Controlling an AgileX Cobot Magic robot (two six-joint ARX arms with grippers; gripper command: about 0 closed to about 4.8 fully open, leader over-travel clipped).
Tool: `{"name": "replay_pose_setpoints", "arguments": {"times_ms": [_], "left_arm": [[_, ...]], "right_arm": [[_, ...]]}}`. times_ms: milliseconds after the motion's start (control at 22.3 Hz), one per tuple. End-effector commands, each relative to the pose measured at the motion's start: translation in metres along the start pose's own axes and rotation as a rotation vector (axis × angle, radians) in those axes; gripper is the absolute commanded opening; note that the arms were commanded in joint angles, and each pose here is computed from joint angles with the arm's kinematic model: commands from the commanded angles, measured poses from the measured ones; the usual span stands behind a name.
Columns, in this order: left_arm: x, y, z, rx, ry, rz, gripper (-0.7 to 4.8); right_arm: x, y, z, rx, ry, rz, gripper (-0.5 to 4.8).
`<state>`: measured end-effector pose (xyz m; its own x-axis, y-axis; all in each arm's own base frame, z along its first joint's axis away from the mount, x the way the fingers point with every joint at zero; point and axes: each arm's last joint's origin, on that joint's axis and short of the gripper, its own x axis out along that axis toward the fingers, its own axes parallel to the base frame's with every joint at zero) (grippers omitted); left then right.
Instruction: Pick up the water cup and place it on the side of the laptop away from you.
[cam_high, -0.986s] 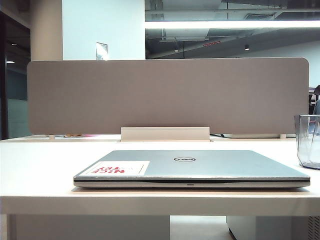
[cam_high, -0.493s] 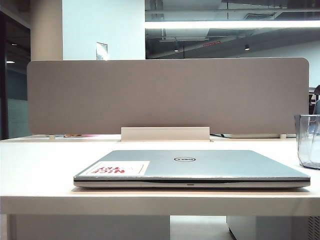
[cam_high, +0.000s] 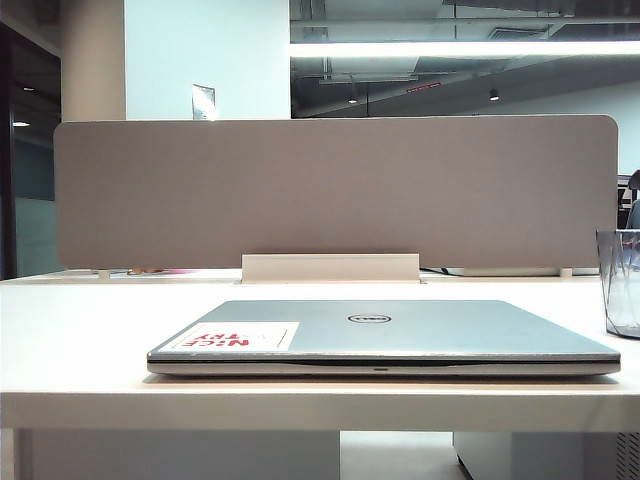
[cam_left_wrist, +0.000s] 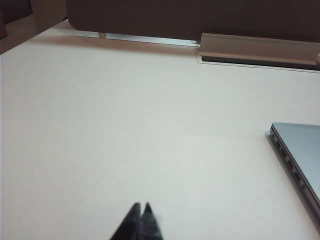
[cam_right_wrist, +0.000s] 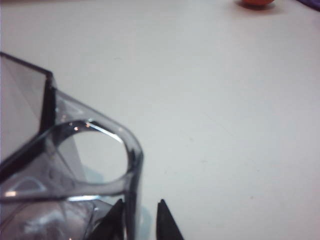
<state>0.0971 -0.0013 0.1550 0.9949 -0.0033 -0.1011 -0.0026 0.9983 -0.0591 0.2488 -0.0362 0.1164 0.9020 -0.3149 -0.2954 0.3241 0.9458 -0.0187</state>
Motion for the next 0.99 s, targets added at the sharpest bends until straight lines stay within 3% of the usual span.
{"name": "replay_pose_setpoints", "arguments": {"times_ms": [45,314,583,807,986], "left_arm": [[0.0,0.0,0.001,0.0,-0.008,-0.002,-0.05],[0.0,0.0,0.001,0.0,-0.008,-0.002,-0.05],[0.0,0.0,0.001,0.0,-0.005,-0.001,-0.05],[0.0,0.0,-0.003,0.001,0.036,0.001,-0.05],[0.0,0.0,-0.003,0.001,0.043,0.001,-0.05]], "right_arm": [[0.002,0.001,0.005,0.009,-0.032,0.004,0.55],[0.002,0.001,0.005,0.006,-0.033,0.004,-0.01],[0.002,0.001,0.006,0.007,-0.039,0.004,-0.01],[-0.002,0.004,0.024,0.032,-0.196,0.096,-0.01],[-0.001,0.011,0.038,0.036,-0.229,0.137,-0.01]]}}
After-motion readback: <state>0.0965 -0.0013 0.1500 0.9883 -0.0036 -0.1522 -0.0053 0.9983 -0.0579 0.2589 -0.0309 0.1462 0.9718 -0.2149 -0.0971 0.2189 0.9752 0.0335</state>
